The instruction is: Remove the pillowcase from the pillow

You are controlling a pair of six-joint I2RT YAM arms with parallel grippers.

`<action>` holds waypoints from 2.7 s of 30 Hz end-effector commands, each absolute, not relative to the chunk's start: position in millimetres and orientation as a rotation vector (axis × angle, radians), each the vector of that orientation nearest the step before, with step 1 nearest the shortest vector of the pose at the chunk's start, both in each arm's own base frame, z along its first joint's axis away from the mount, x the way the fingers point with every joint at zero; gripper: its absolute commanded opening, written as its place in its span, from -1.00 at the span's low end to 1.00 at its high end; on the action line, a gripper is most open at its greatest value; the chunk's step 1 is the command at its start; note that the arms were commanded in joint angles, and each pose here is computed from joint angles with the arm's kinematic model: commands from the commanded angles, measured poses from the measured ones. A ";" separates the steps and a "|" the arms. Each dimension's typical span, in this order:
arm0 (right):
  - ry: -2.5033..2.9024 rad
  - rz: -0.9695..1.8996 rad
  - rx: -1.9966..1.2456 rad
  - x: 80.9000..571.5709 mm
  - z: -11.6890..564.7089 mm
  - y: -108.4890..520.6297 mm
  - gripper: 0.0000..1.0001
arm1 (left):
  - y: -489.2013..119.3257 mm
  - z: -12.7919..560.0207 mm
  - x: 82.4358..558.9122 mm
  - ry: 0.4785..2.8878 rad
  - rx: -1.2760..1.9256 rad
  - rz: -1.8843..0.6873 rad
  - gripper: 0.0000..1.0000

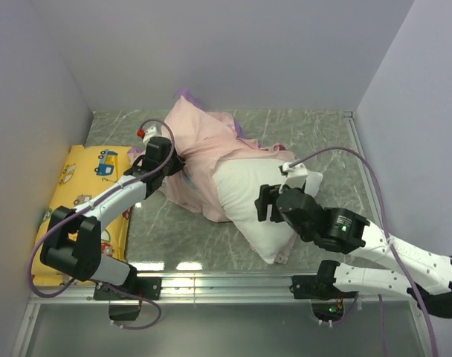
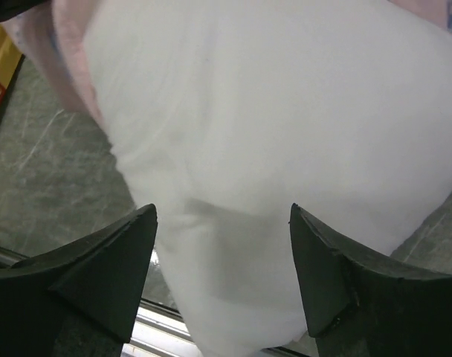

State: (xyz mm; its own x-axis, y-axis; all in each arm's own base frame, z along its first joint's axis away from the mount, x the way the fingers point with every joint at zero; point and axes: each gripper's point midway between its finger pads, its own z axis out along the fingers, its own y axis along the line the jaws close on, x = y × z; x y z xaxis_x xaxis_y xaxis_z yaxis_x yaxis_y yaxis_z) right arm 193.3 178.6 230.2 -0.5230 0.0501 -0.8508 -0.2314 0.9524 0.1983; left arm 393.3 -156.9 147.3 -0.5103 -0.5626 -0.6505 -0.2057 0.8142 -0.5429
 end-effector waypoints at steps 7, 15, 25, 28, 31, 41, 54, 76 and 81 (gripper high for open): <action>1.993 -0.031 -0.500 183.8 226.0 245.4 0.85 | -161.3 121.7 375.9 2.179 -0.545 -0.489 -0.99; 2.034 -0.285 -0.656 194.9 161.2 248.7 1.00 | -160.8 132.5 373.9 2.167 -0.520 -0.494 -0.99; 2.045 -0.251 -0.635 213.0 199.6 266.5 -1.00 | -161.7 192.6 377.2 2.089 -0.440 -0.520 -0.99; 2.024 -0.039 -0.612 205.8 256.0 277.1 -1.00 | -157.1 225.9 377.3 2.038 -0.411 -0.509 -0.99; 1.919 0.369 -0.548 186.6 356.4 291.9 -1.00 | -148.1 275.2 378.6 1.959 -0.385 -0.477 -0.98; 1.901 0.530 -0.048 238.9 352.6 191.8 -1.00 | -170.7 378.2 392.1 1.858 -0.196 -0.540 -0.64; 2.441 0.440 0.238 290.2 54.9 165.2 -1.00 | -216.7 382.9 352.2 1.809 -0.004 -0.646 0.48; 2.367 0.269 0.180 322.4 111.7 150.1 -0.69 | -227.0 210.0 308.5 2.022 -0.144 -0.589 0.37; 2.285 0.247 0.158 322.4 164.5 141.0 0.16 | -227.4 190.1 315.1 2.070 -0.190 -0.540 -0.76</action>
